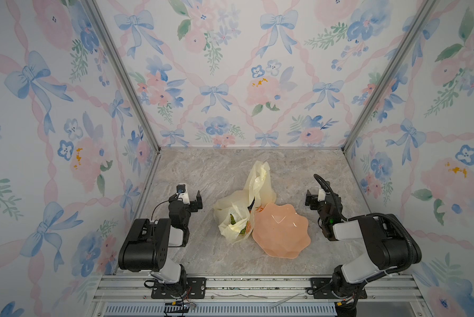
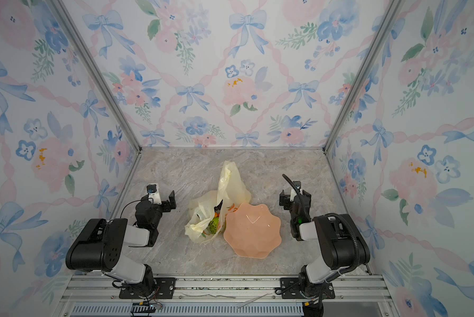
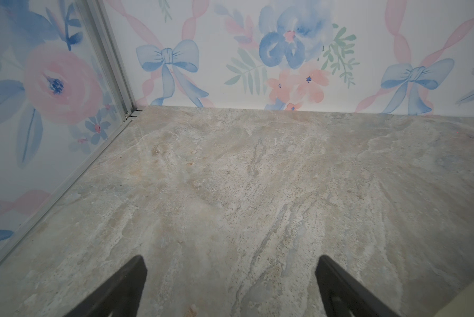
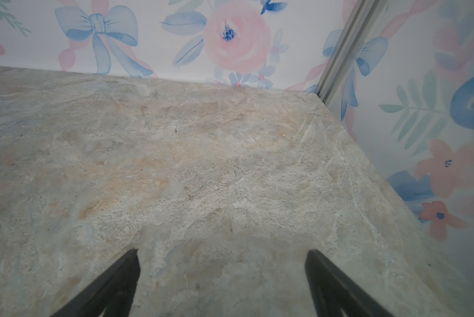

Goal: Place the fruits into the plastic bag
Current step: Reset both arms

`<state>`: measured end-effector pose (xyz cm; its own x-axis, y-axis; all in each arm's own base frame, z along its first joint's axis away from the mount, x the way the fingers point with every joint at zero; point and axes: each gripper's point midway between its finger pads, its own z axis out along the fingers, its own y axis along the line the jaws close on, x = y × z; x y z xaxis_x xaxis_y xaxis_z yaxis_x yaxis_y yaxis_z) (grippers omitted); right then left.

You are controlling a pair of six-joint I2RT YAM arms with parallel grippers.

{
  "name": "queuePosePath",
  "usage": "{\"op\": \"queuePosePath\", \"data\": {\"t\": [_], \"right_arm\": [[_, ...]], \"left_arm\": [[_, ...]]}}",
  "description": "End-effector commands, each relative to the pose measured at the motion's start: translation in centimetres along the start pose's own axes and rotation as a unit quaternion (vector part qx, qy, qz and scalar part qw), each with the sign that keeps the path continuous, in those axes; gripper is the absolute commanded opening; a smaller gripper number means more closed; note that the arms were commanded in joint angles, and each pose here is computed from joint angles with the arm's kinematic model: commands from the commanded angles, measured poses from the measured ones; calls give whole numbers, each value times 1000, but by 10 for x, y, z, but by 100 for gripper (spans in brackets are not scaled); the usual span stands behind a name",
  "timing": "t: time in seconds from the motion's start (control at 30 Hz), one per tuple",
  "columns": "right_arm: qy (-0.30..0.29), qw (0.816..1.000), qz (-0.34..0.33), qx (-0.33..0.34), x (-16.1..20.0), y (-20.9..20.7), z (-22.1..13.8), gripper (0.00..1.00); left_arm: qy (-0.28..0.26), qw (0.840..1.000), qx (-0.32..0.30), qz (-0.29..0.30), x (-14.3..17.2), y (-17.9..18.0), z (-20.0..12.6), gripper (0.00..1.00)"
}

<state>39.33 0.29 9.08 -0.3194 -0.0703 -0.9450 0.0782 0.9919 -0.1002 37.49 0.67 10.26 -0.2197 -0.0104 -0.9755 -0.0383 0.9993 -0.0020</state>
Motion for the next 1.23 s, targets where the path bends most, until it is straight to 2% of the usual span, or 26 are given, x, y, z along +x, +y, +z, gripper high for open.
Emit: {"op": "queuePosePath", "data": {"t": [0.0, 1.2], "right_arm": [[1, 1000, 25, -18, -9, -1, 4, 96], [3, 1000, 24, -19, -8, -1, 4, 96]], "left_arm": [[-12, 1000, 7, 10, -5, -1, 1, 98], [-19, 1000, -5, 23, -6, -2, 0, 98]]}}
